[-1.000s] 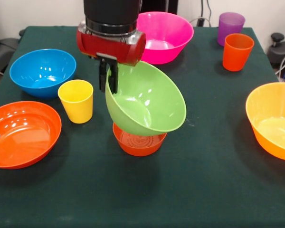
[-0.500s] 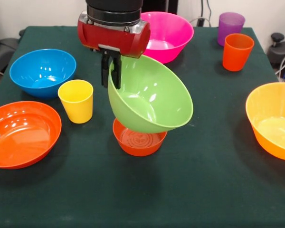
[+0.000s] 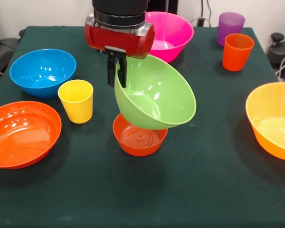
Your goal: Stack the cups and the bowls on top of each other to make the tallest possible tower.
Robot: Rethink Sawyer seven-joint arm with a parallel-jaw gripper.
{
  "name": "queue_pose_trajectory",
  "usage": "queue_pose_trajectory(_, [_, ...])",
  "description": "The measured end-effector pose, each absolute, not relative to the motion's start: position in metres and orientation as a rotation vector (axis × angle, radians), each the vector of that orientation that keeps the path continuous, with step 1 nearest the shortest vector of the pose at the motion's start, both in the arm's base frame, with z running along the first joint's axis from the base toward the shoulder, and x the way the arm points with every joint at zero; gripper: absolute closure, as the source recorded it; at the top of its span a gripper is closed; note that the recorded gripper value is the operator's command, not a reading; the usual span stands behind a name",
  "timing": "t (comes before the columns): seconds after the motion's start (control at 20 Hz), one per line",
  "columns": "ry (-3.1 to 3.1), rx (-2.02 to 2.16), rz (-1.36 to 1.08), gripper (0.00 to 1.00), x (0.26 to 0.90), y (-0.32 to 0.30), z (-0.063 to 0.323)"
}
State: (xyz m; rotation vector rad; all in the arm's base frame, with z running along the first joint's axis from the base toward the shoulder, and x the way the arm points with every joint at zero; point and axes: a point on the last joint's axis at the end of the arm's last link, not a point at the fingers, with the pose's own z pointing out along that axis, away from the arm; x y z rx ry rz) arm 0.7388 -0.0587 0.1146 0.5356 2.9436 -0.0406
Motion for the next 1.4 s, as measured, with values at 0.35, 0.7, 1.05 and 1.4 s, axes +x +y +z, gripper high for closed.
queue_pose_trajectory(0.35, [2.957,0.528,-0.031,1.0,0.724,-0.052,0.103])
queue_pose_trajectory(0.7, [2.946,0.515,-0.024,1.0,0.717,-0.048,0.094])
queue_pose_trajectory(1.05, [2.947,0.512,-0.026,1.0,0.717,-0.048,0.091])
queue_pose_trajectory(1.4, [2.939,0.509,-0.023,1.0,0.717,-0.048,0.086])
